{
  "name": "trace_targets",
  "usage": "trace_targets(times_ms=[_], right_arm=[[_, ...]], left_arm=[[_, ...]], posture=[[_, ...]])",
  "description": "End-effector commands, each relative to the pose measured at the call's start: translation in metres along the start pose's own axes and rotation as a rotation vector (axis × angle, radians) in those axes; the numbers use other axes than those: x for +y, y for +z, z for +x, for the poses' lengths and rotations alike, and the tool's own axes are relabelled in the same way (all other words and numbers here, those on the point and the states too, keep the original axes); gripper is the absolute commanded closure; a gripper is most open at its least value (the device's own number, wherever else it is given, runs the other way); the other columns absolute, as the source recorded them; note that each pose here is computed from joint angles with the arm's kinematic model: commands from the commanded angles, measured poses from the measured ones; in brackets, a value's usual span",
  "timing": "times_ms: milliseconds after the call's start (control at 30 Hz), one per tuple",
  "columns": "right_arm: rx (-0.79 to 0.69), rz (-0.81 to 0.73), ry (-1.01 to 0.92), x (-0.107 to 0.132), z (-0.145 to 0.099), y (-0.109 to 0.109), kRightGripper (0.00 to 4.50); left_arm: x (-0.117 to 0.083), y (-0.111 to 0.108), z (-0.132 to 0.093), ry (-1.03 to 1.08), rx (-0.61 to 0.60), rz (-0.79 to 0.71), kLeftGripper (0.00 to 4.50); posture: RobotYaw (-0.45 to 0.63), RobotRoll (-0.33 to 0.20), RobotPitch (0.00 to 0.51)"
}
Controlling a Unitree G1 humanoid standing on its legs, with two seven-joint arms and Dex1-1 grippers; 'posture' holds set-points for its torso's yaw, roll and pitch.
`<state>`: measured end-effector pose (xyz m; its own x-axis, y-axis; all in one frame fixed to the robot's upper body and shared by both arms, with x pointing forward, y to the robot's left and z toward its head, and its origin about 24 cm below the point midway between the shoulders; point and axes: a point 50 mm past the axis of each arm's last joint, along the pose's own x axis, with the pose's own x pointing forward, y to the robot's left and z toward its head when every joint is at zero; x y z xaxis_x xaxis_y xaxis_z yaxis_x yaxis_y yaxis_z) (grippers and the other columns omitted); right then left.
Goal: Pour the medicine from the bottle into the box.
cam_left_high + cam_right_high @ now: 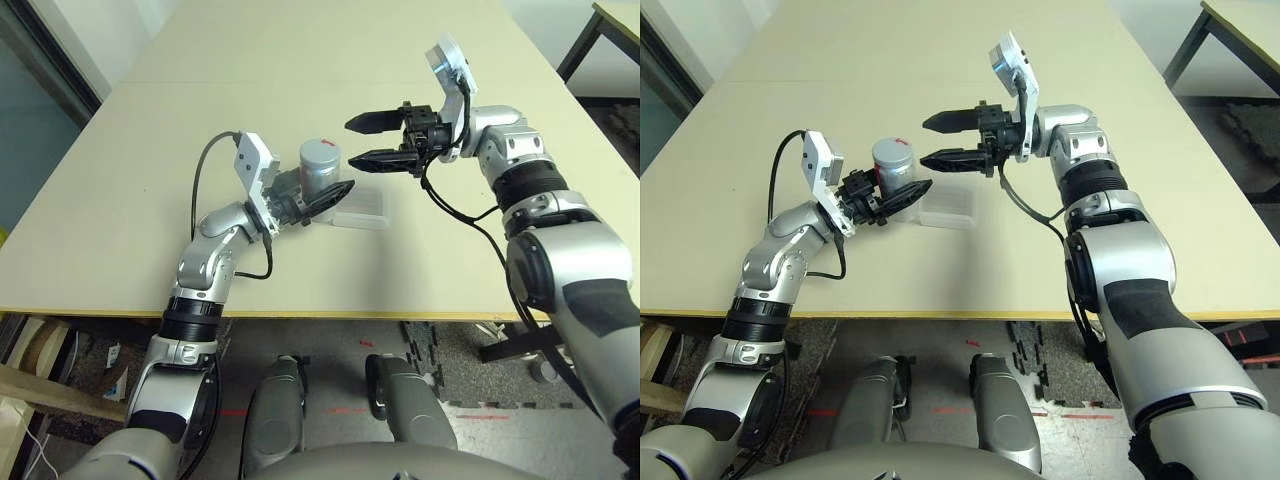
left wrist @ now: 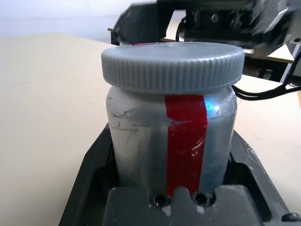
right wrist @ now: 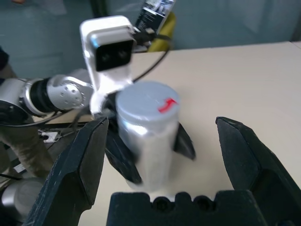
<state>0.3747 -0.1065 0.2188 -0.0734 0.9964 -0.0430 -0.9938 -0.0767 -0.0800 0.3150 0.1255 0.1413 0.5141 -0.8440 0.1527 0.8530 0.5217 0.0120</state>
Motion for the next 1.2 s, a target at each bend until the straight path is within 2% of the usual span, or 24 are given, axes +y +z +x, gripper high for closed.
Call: trace_targets(times_ms=[33, 700, 967, 1200], right_arm=[[-0.026, -0.016, 0.031, 0.002, 0.010, 0.001, 0.00], [-0.081, -0.031, 0.029, 0.001, 0.047, -0.001, 0.00], [-0.088, -0.024, -0.025, -0.003, 0.051, -0.005, 0.00], [-0.064, -0.013, -0.077, -0.006, 0.044, -0.010, 0.00]], left_arm=[[-0.001, 0.001, 0.003, -0.017, 0.002, 0.021, 1.79], [-0.007, 0.002, 0.011, -0.048, -0.011, 0.022, 1.79], [-0.008, 0.002, 0.009, -0.051, -0.014, 0.018, 1.79], [-0.010, 0.003, 0.007, -0.054, -0.014, 0.014, 1.79]], posture=[[-0.03, 0.000, 0.136], [-0.02, 0.000, 0.137], [-0.01, 0.000, 0.139], [-0.01, 0.000, 0.140]])
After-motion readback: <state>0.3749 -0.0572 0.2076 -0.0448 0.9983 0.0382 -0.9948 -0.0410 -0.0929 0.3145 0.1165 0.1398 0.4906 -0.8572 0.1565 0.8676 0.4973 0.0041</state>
